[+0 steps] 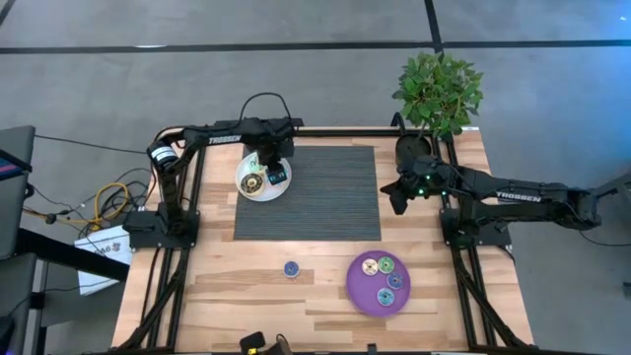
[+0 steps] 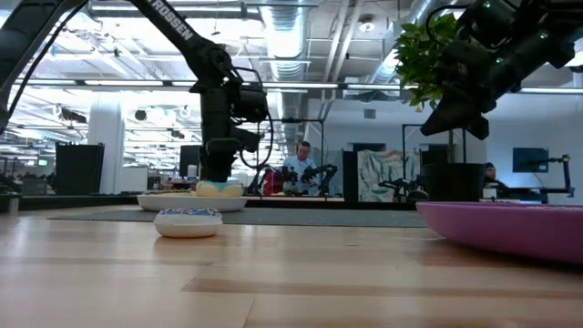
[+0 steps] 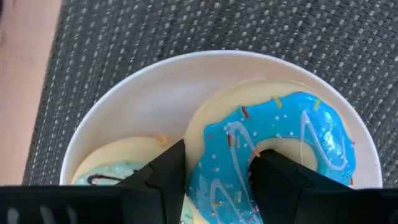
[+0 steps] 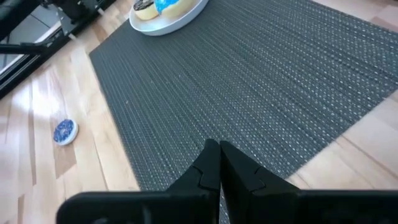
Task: Pick & Place donuts
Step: Put the large light blue donut on the white plate, then put the small blue donut on the purple plate
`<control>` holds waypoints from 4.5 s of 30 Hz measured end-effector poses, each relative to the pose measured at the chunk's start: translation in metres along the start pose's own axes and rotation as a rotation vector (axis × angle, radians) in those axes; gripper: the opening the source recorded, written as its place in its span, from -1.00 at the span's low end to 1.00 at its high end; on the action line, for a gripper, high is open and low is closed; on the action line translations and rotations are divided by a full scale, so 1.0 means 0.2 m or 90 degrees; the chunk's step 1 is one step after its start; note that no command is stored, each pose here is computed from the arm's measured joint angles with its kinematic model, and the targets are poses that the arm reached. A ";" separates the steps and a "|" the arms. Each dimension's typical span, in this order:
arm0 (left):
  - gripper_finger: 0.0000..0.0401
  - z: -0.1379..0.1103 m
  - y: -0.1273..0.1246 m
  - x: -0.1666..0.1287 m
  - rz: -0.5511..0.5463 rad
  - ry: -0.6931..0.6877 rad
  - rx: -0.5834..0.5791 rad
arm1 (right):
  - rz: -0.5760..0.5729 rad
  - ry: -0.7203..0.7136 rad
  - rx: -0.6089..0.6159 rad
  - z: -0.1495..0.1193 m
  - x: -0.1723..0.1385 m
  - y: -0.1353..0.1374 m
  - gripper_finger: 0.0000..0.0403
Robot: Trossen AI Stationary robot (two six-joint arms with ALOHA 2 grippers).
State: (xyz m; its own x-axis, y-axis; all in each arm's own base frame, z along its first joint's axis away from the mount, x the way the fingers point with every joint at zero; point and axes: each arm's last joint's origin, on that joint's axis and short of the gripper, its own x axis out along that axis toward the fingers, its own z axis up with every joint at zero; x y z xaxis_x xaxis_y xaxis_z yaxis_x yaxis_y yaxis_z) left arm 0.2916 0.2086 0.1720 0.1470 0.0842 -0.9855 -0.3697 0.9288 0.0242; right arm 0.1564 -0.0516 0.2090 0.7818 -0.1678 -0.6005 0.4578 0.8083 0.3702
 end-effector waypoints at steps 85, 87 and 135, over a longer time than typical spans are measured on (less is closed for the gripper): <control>0.35 -0.23 -1.07 -0.74 0.110 -0.300 -0.202 | 0.048 0.025 -0.110 -0.02 0.00 0.03 -1.00; 0.33 -0.27 -1.14 -0.75 0.109 -0.322 -0.219 | 0.049 0.025 -0.111 -0.02 0.00 0.03 -1.00; 0.23 -0.48 -1.68 -0.12 -0.059 -0.203 0.192 | 0.057 0.102 -0.246 -0.09 0.00 0.04 -1.00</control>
State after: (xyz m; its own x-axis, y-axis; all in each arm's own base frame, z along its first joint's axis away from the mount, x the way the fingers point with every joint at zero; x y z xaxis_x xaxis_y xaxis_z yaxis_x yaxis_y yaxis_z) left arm 0.3240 -0.1412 0.1715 0.4600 0.0593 -0.8859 -0.0649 0.9973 0.0331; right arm 0.1525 -0.0349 0.1999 0.7213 -0.0223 -0.6923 0.1756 0.9727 0.1517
